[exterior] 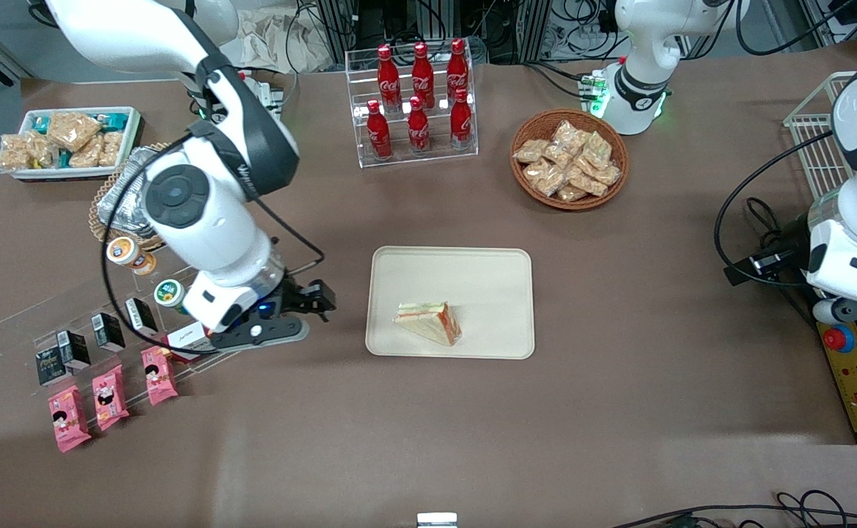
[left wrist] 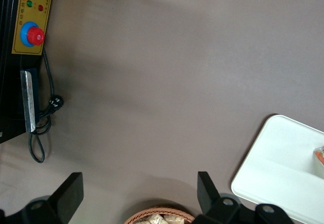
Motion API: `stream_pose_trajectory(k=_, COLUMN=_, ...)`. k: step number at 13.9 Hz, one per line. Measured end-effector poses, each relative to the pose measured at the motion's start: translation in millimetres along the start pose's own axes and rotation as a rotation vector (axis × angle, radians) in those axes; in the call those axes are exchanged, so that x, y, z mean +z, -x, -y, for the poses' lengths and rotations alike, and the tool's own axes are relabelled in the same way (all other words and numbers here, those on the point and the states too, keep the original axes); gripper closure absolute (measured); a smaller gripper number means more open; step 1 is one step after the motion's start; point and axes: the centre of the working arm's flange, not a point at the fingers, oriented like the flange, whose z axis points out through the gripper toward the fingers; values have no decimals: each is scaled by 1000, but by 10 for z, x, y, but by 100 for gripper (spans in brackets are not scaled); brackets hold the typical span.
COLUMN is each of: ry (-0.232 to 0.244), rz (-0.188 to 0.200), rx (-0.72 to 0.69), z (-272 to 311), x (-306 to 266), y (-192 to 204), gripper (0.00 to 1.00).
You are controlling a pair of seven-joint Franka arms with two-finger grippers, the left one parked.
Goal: Place sandwich on tray
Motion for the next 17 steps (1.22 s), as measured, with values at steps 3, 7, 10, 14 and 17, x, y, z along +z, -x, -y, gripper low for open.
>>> stream_pose_trajectory(k=3, ry=-35, rz=25, rx=4, z=-310, x=-98, y=-26, gripper=0)
stream_pose_trajectory(k=7, ry=-18, rz=96, rx=66, z=-751, x=-469, y=109, gripper=0)
stream_pose_trajectory(k=10, ry=11, rz=154, rx=131, z=-1272, x=-847, y=288, gripper=0)
stream_pose_trajectory(k=14, ry=42, rz=170, rx=226, z=-1853, x=-1322, y=529, gripper=0)
stream_pose_trajectory(k=17, ry=57, rz=163, rx=288, z=-2181, x=-1541, y=655, gripper=0)
